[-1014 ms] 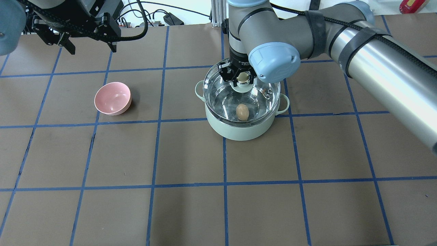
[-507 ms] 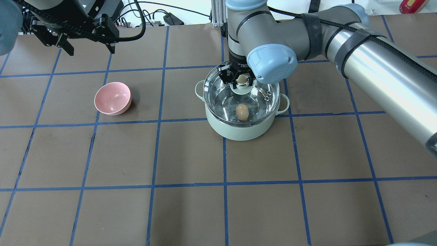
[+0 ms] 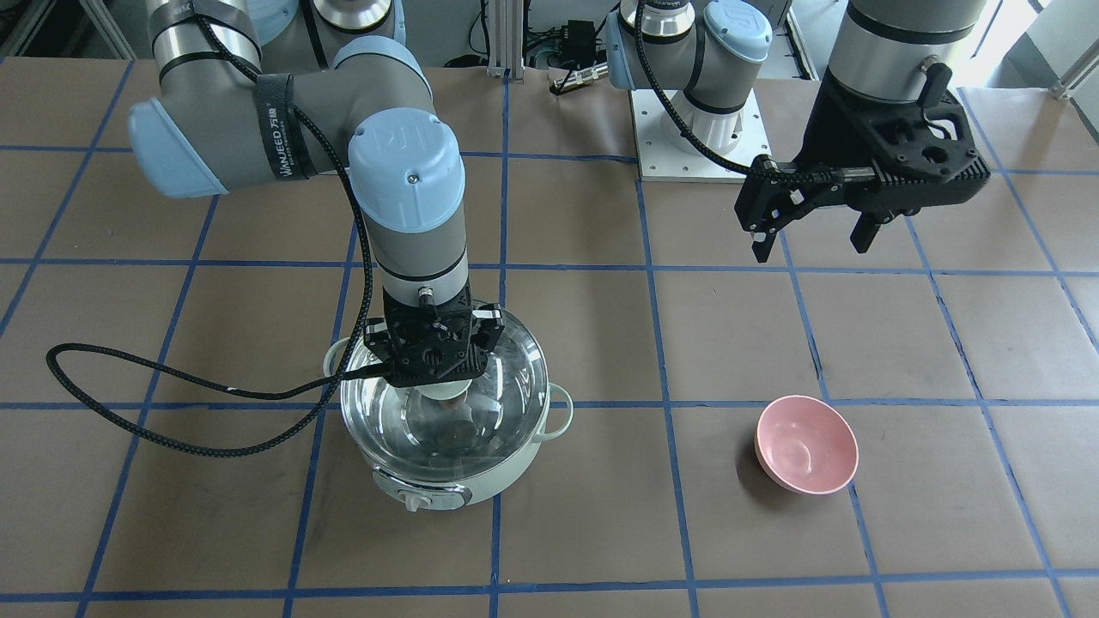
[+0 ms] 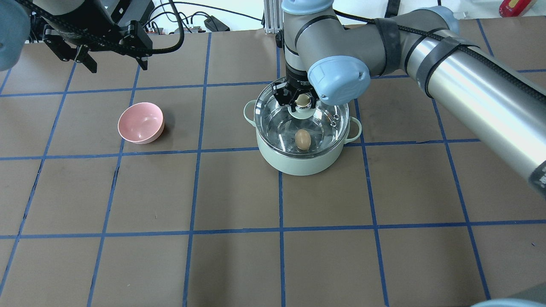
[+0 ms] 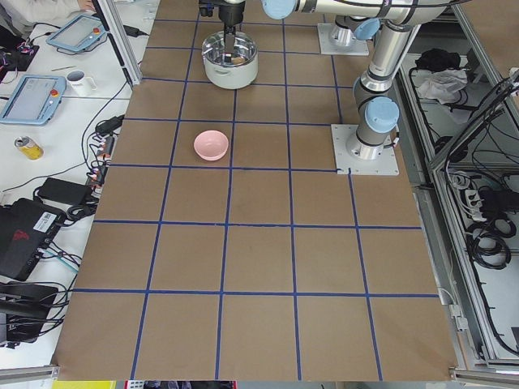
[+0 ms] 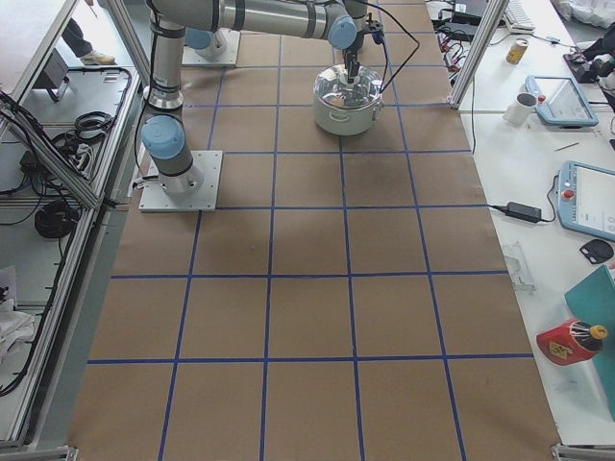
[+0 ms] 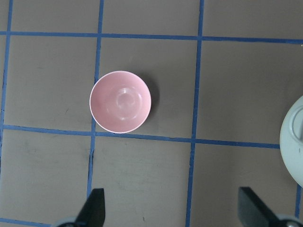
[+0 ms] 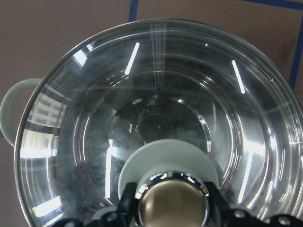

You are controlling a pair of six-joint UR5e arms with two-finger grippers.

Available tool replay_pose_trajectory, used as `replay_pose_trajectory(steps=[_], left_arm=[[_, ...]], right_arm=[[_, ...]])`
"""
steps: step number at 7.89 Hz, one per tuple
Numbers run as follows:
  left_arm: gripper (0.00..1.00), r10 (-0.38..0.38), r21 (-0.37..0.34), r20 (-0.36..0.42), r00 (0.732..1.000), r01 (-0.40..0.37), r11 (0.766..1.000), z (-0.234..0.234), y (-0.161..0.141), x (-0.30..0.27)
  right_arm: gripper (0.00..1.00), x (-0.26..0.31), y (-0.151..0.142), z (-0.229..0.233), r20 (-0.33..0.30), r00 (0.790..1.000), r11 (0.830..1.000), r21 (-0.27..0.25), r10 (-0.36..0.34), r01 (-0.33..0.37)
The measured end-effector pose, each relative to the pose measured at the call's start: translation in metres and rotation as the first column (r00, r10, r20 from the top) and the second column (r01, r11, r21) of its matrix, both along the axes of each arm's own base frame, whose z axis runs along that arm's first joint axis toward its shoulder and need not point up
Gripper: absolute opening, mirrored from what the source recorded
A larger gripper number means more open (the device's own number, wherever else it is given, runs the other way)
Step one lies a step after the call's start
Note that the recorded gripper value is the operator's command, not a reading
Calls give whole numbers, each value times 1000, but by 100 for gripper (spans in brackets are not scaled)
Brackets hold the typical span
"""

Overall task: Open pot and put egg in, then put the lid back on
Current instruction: 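Carry the glass lid back over the pot and lower it on with the right gripper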

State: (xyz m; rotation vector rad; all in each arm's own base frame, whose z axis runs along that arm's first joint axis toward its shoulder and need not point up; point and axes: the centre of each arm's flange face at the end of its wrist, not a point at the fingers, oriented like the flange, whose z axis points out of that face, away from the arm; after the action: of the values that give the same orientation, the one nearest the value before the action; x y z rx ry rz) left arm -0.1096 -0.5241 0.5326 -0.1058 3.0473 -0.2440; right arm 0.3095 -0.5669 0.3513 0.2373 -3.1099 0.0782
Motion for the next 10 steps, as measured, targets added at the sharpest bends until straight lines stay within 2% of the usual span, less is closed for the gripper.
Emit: replay_pose_trajectory(steps=[5,10], left_arm=[[100,-3,2,-58,998,3,1000,-1,1,-8],[100,-11,8,-71,997,11,1000,-2,1,-9]], right_arm=[[0,0,1,-3,0,1000,1000,5,-2,2],[0,-1,4,-7,-3,1000,1000,15,-1,1]])
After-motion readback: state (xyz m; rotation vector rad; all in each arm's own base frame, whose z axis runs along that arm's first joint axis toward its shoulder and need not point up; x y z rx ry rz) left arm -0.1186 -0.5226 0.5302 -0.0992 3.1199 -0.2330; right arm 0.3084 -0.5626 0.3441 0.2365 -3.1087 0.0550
